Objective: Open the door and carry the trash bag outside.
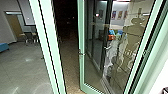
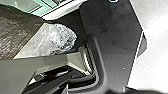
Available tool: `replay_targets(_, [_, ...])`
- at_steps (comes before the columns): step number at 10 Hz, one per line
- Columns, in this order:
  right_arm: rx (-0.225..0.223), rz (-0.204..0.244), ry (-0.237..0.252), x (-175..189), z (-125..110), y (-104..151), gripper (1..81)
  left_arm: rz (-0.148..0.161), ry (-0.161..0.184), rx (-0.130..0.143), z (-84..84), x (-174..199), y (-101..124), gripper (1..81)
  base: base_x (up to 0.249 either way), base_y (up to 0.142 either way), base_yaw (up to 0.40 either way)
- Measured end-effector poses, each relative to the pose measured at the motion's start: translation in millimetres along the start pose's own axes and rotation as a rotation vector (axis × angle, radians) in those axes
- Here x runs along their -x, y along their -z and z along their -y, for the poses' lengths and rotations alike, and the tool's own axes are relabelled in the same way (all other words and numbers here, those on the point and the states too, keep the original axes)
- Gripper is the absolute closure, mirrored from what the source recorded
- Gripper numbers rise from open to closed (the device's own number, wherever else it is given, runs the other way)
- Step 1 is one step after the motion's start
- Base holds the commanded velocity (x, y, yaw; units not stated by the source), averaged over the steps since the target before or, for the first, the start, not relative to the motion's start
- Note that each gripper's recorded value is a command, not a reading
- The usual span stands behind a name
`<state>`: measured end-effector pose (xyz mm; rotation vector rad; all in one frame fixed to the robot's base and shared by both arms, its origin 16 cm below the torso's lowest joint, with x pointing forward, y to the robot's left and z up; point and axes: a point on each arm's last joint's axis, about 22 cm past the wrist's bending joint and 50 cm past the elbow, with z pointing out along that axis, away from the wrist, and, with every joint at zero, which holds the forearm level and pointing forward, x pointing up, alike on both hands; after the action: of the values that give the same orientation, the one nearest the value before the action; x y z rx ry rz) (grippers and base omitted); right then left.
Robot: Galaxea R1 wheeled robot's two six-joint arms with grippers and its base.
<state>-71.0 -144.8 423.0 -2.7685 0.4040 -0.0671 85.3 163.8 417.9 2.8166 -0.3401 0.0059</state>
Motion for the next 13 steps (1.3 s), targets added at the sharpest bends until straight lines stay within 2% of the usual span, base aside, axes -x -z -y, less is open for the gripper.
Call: replay_targets(13, [-0.004, -0.002, 0.000, -0.2, 3.4, -0.8, 1.0, 0.000, -0.001, 0.003, -2.3, 0.3, -0.5, 81.1, 0.000, -0.130, 0.000])
